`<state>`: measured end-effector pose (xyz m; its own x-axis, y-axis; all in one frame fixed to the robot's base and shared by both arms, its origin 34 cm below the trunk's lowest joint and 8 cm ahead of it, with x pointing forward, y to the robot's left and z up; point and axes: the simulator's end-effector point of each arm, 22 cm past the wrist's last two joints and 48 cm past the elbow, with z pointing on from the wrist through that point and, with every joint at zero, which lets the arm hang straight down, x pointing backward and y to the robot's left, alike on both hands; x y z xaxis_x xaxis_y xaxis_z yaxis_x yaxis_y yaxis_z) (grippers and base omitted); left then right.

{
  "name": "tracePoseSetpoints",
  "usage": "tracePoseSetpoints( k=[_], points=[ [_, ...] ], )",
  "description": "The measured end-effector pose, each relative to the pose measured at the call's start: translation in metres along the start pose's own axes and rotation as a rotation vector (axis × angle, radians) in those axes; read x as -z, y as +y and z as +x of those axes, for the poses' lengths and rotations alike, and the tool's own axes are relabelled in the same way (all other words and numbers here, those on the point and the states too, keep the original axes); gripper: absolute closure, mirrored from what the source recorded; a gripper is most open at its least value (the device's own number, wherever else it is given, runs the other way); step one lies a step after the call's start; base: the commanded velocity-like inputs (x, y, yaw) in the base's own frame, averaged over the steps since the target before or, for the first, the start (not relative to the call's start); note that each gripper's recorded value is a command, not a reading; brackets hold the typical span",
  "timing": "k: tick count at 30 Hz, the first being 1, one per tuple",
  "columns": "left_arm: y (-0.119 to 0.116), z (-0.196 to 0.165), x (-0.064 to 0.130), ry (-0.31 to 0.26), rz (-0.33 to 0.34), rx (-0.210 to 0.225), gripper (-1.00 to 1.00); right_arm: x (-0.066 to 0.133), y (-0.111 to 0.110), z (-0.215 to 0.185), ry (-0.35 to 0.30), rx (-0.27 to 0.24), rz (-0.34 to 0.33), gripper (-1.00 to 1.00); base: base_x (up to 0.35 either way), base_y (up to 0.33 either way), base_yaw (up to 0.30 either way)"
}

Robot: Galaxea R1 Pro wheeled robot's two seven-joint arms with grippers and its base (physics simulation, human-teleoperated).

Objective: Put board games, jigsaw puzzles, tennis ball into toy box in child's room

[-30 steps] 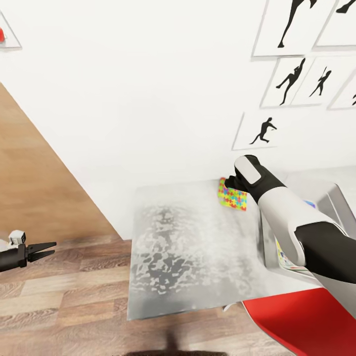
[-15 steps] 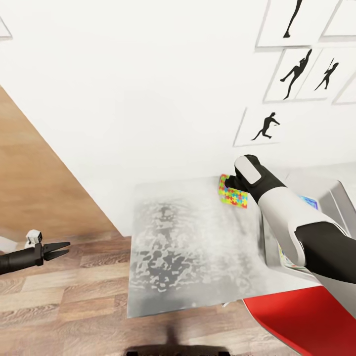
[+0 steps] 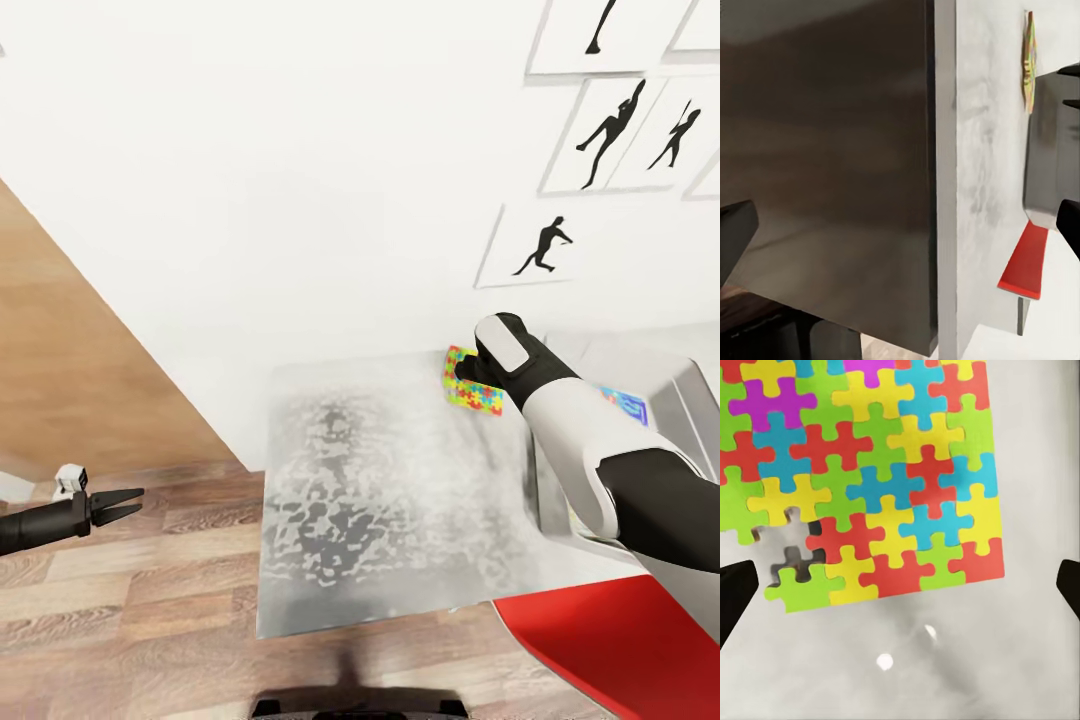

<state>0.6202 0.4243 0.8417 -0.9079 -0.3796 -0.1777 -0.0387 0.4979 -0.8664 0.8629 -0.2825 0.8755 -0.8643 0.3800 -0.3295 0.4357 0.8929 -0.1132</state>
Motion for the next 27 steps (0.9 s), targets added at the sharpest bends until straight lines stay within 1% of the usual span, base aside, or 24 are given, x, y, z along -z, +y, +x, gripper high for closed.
tracePoseSetpoints(
  k=[18,23,27],
  points=[
    [0.013,0.006,-0.004,0.011,-0.01,0.021,-1.0,-0.019,0.002,0.01,0.024,0.008,0.008,-1.0,0.0,0.0,0.0],
    [0.015,0.008,-0.005,0.014,-0.012,0.025,-1.0,-0.018,0.004,0.006,0.017,0.007,0.004,-1.0,0.0,0.0,0.0],
    [0.016,0.008,-0.005,0.015,-0.012,0.026,-1.0,-0.014,0.007,-0.001,-0.001,0.005,-0.005,-1.0,0.0,0.0,0.0]
  ],
)
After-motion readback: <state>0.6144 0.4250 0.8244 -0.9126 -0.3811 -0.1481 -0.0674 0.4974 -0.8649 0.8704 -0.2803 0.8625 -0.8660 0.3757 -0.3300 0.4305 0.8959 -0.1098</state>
